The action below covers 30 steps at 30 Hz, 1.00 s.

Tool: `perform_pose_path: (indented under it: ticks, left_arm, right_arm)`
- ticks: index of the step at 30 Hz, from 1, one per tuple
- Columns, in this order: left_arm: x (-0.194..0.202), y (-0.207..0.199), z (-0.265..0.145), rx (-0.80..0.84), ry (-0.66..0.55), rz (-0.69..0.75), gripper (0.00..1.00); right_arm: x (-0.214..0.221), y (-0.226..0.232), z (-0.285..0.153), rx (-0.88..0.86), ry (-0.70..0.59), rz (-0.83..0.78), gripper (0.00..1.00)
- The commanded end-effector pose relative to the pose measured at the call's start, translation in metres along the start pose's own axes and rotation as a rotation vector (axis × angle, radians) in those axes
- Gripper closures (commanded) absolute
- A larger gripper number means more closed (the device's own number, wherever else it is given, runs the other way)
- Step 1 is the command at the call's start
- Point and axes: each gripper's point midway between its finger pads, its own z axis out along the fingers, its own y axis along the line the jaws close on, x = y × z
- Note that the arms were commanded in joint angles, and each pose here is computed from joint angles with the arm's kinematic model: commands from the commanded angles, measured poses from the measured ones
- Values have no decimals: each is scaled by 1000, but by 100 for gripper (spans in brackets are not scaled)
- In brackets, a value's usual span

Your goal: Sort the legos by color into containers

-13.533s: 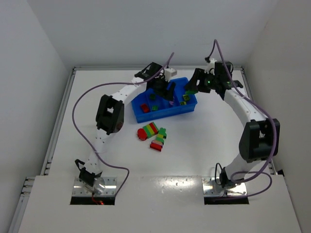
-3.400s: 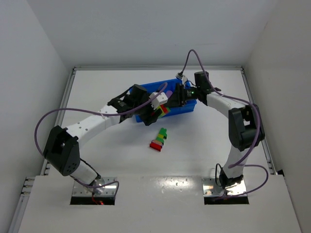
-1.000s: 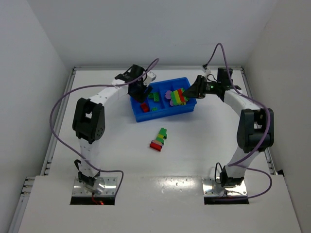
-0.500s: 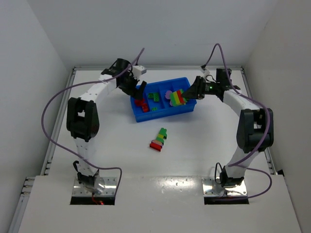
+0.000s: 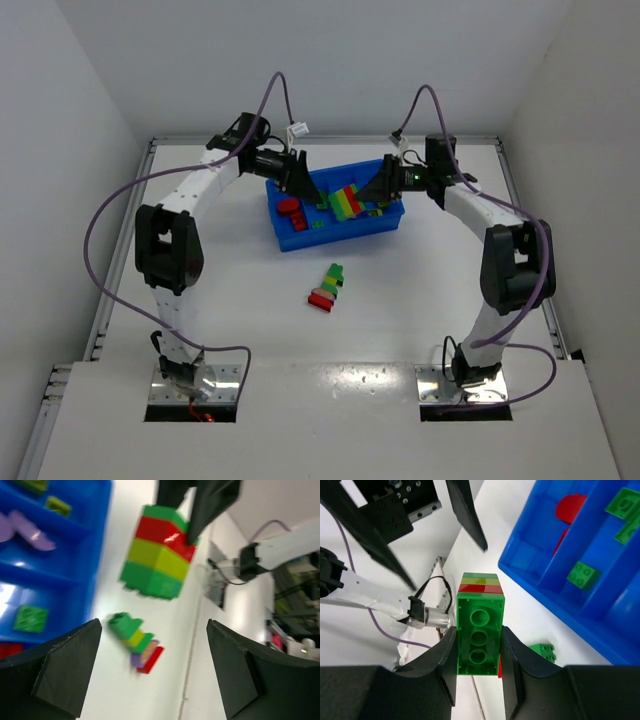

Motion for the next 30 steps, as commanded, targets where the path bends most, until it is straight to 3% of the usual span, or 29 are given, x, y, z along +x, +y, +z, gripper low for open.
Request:
perform_pose_path:
  ticks: [1,11,17,24,30]
  left_arm:
    - [-8,-41,4,198,-10,-15,8]
    - [2,-26,12,209,7,-66,9]
    - [-1,-23,14,218,3,-43,16]
    - [1,-35,13,334,-10,-6,43]
    - [6,-49,7,407,-29,45,60]
  right_arm:
    - [-18,22,8,-87,-7,-90,100]
    - [-18,41,17,-143,16,-108,100]
    - [-13,49,22,-171,37,-111,100]
    - [-15,48,23,-175,31,-104,100]
    - [-16,51,23,-186,32,-103,100]
